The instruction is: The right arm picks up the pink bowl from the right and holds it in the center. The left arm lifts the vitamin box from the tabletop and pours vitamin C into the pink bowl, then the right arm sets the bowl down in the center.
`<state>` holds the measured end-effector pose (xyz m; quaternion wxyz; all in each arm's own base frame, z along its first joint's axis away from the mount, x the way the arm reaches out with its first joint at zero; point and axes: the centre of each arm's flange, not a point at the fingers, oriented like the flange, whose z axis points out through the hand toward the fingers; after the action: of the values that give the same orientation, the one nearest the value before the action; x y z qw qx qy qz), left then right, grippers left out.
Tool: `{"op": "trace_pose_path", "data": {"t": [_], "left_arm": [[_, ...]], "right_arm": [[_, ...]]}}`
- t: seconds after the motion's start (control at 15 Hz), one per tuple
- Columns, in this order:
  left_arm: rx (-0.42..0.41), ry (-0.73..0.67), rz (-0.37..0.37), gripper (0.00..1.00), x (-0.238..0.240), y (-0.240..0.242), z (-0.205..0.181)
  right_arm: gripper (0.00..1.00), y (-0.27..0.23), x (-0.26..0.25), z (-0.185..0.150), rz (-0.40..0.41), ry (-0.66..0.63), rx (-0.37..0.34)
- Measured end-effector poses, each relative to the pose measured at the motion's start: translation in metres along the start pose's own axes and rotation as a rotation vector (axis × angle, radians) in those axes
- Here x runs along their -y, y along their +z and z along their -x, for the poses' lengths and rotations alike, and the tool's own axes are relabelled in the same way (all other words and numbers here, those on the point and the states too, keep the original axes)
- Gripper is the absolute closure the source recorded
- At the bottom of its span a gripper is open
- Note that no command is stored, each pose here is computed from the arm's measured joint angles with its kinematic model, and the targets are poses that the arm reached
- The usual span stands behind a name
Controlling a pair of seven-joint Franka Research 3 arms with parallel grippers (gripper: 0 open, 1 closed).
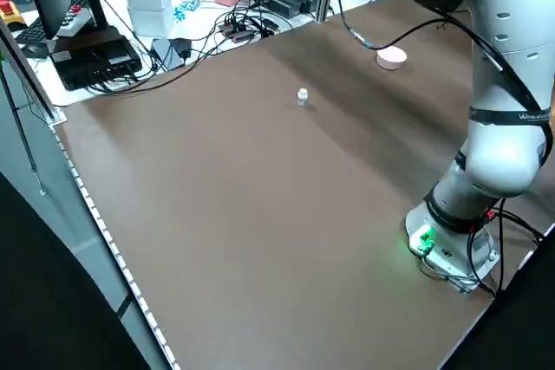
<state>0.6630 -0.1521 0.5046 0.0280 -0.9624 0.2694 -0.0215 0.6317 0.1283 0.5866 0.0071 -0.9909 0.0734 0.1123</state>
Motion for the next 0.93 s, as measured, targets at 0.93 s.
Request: {"op": "trace_pose_path", "data": {"t": [0.93], "left_arm": [[-0.104,-0.055,-0.119,0.00,-0.023,-0.082,0.006]], "right_arm": [[0.02,-0.071,-0.147,0.026,0.011,-0.184,-0.158]]}}
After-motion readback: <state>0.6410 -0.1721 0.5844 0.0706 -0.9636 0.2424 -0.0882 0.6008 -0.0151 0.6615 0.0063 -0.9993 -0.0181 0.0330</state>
